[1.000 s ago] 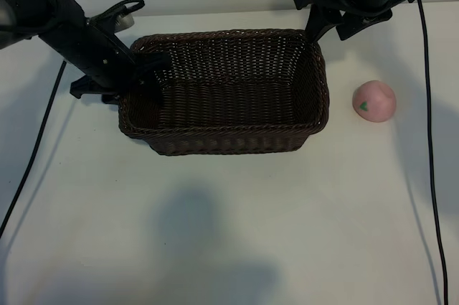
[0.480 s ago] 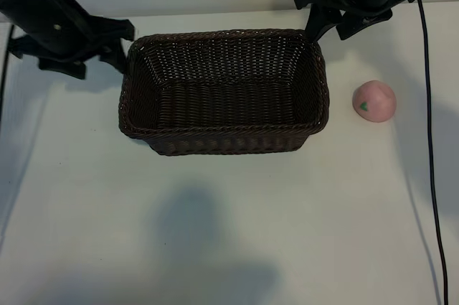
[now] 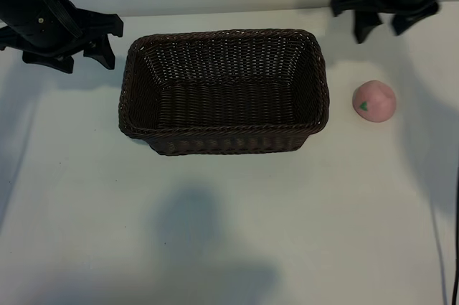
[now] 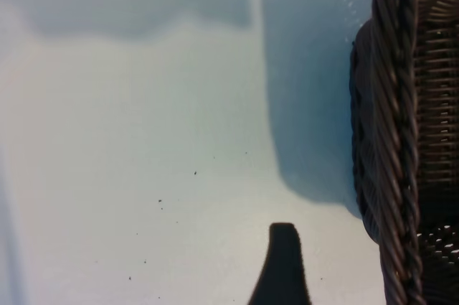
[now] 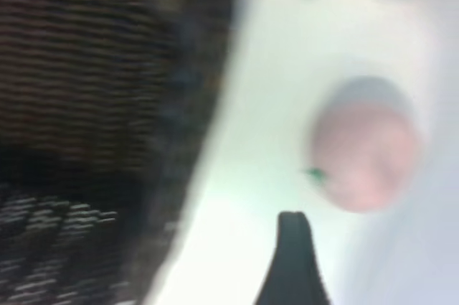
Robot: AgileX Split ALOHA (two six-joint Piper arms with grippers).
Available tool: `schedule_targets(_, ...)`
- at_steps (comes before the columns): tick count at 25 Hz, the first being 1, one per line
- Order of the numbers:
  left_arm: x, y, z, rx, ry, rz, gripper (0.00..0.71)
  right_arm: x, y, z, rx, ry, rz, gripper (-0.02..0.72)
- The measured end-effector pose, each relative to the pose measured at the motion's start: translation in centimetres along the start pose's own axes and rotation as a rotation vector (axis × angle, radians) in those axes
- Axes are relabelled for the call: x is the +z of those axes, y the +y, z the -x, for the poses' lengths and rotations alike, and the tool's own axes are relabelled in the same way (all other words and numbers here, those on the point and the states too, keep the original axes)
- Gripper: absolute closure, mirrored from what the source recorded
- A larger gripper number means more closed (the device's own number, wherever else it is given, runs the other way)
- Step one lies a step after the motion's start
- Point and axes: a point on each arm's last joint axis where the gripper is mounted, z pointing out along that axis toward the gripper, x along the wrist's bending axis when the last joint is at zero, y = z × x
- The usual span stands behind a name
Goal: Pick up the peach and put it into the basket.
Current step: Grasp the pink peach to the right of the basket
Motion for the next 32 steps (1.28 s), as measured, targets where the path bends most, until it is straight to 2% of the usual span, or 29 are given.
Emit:
schedule_targets(4, 0.0, 0.0, 0.0, 0.0, 0.0, 0.002, 0.112, 0.0, 0.0, 2.2, 0.057, -0.019, -0.003, 0.135)
schedule_targets(8, 0.0, 0.1, 0.0, 0.0, -0.001, 0.009, 0.112, 0.8, 0.2, 2.5, 0.06, -0.015, -0.013, 0.135)
schedule_targets(13, 0.0, 0.1, 0.0, 0.001, 0.0, 0.011, 0.112, 5.1, -0.6, 2.2, 0.063, 0.028, -0.067, 0.136)
schedule_targets(27, 0.0, 0.1, 0.0, 0.004, 0.002, 0.012, 0.112, 12.4, -3.9, 2.4, 0.092, 0.029, 0.005, 0.145)
schedule_targets(29, 0.0, 0.1, 0.0, 0.004, 0.002, 0.012, 0.112, 13.2, -4.1, 2.4, 0.095, 0.03, -0.009, 0.189)
schedule_targets(30, 0.0, 0.1, 0.0, 0.004, 0.002, 0.012, 0.112, 13.7, -4.2, 2.4, 0.096, 0.03, -0.022, 0.243)
schedule_targets(32, 0.0, 0.1, 0.0, 0.004, 0.002, 0.012, 0.112, 14.2, -4.3, 2.4, 0.105, 0.03, -0.033, 0.399)
